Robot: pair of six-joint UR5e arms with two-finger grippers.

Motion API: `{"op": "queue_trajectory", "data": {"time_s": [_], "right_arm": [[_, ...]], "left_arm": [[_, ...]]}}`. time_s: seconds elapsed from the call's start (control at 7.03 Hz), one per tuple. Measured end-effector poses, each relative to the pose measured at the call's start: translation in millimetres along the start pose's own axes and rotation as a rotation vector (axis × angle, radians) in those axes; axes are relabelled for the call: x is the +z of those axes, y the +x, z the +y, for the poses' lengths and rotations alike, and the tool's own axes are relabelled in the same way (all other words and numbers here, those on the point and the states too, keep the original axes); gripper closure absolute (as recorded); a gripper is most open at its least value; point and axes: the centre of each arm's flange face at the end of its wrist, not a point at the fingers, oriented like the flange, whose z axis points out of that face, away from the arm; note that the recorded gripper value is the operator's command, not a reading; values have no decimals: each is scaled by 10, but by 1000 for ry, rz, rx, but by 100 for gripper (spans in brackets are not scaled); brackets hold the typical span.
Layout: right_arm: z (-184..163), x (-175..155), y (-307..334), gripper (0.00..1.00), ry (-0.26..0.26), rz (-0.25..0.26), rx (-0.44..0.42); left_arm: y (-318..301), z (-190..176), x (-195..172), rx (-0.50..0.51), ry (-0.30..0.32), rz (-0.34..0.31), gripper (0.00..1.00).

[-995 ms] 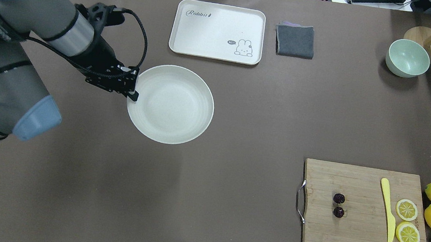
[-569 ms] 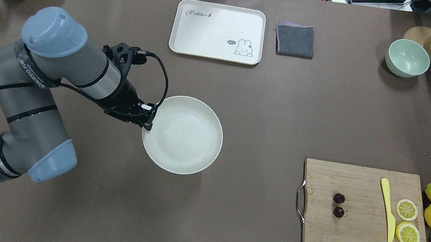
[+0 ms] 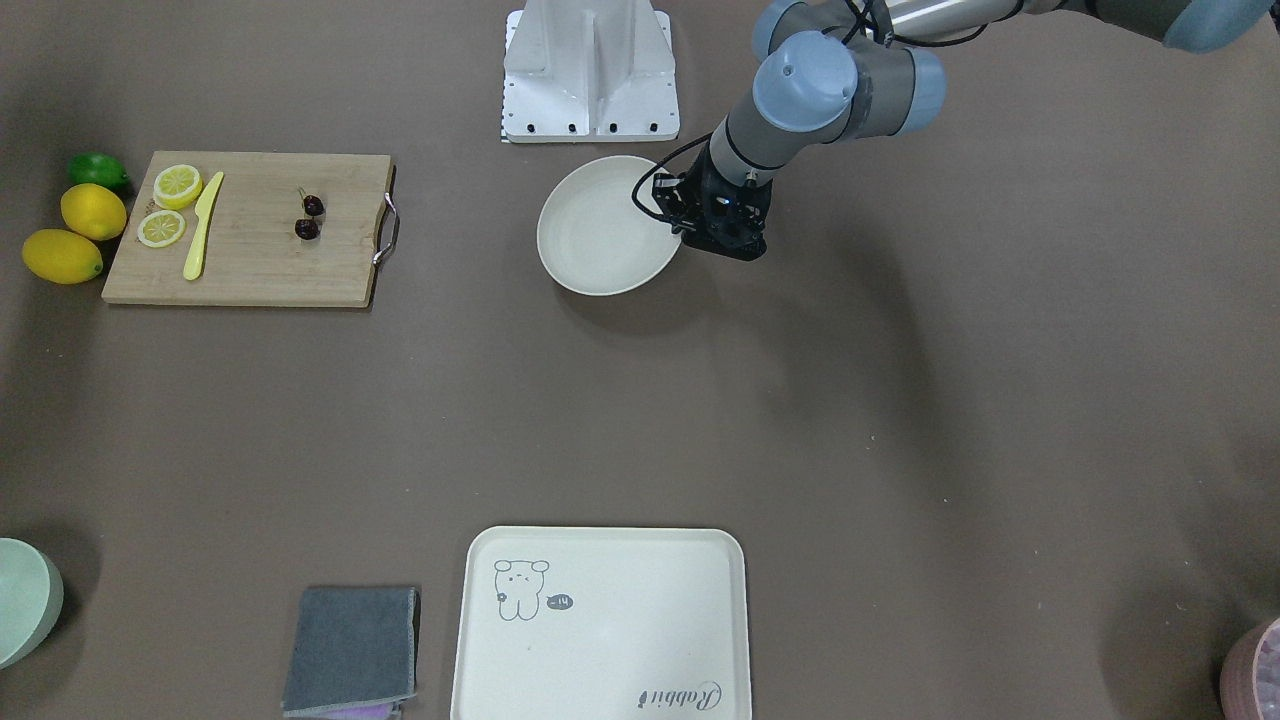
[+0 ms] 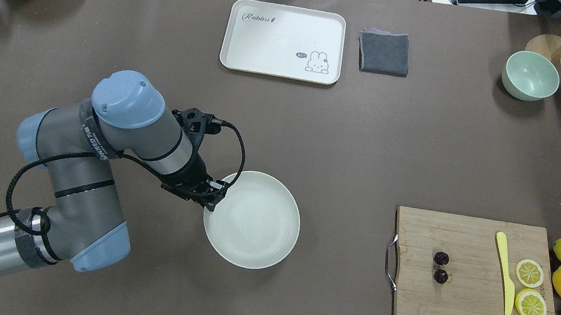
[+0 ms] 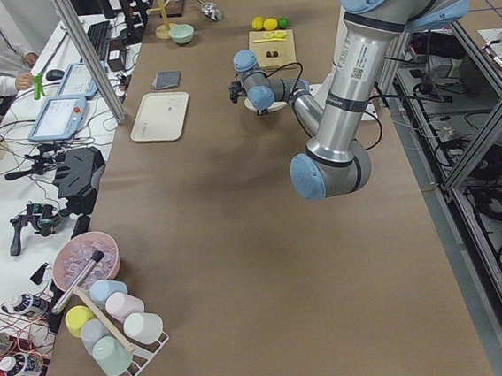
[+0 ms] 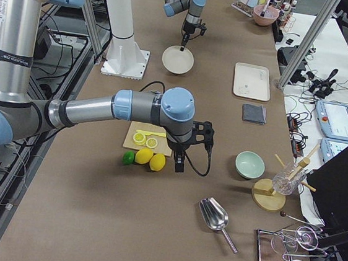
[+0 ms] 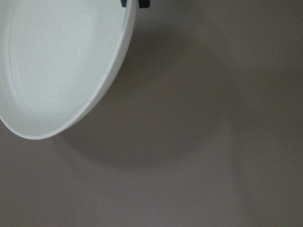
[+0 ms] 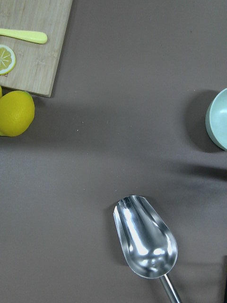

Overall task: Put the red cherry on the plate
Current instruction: 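Slide the white plate with the left gripper toward the table centre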

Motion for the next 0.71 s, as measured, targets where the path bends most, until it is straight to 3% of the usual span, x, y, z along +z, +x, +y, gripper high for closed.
{"op": "queue_trajectory", "data": {"time_s": [0.43, 0.71], "right_arm": [[191, -8, 111, 0, 2, 1, 24], [242, -20, 147, 0, 6, 1, 32]], "left_arm": [[-152, -451, -296, -22, 76, 21, 100], [-423, -673, 126, -9, 81, 31, 100]]}}
